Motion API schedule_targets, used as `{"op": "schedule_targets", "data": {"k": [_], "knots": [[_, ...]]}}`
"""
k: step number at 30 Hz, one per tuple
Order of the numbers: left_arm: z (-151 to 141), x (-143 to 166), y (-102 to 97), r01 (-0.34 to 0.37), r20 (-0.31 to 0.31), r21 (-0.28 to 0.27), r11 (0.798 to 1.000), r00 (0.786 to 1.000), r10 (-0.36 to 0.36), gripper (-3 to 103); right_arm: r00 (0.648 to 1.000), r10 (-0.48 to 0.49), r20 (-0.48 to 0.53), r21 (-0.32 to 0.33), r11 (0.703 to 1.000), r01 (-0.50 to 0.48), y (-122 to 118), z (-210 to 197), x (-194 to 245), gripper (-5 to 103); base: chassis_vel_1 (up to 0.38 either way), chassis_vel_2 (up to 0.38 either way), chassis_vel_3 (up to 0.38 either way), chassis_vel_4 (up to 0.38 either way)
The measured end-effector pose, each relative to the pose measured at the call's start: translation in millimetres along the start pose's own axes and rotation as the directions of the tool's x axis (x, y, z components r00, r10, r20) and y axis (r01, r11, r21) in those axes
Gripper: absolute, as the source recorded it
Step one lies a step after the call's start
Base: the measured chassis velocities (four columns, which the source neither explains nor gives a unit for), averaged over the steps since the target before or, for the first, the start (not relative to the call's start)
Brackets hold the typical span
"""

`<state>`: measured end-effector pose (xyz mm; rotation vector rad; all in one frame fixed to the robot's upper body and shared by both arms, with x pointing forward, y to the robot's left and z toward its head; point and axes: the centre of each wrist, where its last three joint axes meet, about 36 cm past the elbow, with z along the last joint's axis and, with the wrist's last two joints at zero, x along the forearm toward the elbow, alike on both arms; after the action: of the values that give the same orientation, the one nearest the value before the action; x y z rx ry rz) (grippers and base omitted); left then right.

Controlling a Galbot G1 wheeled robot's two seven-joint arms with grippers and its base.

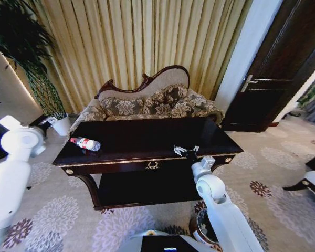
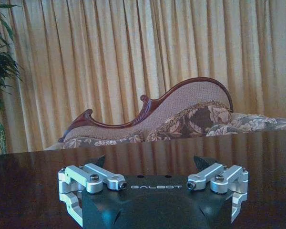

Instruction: Move to the front of the table and place the trash on the table into the trash bin.

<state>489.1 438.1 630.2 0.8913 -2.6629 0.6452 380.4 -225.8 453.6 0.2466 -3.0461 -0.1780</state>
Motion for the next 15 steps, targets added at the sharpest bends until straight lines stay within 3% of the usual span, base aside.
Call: {"op": "schedule_targets", "data": {"k": [10, 15], "knots": [[23.3, 5.9, -46.9, 0.064, -0.043, -0.016, 0.998, 0.997, -0.065, 100, 1.000, -0.007, -0.003, 0.001, 1.000, 0.007, -3.5, -1.9, -1.6, 100, 0.000, 0.000, 0.000, 0.000], [38.1, 14.4, -64.0, 0.023, -0.071, -0.056, 0.998, 0.997, -0.027, 100, 1.000, -0.004, -0.006, 0.003, 1.000, 0.004, -8.6, -2.5, -3.3, 100, 0.000, 0.000, 0.000, 0.000]]}}
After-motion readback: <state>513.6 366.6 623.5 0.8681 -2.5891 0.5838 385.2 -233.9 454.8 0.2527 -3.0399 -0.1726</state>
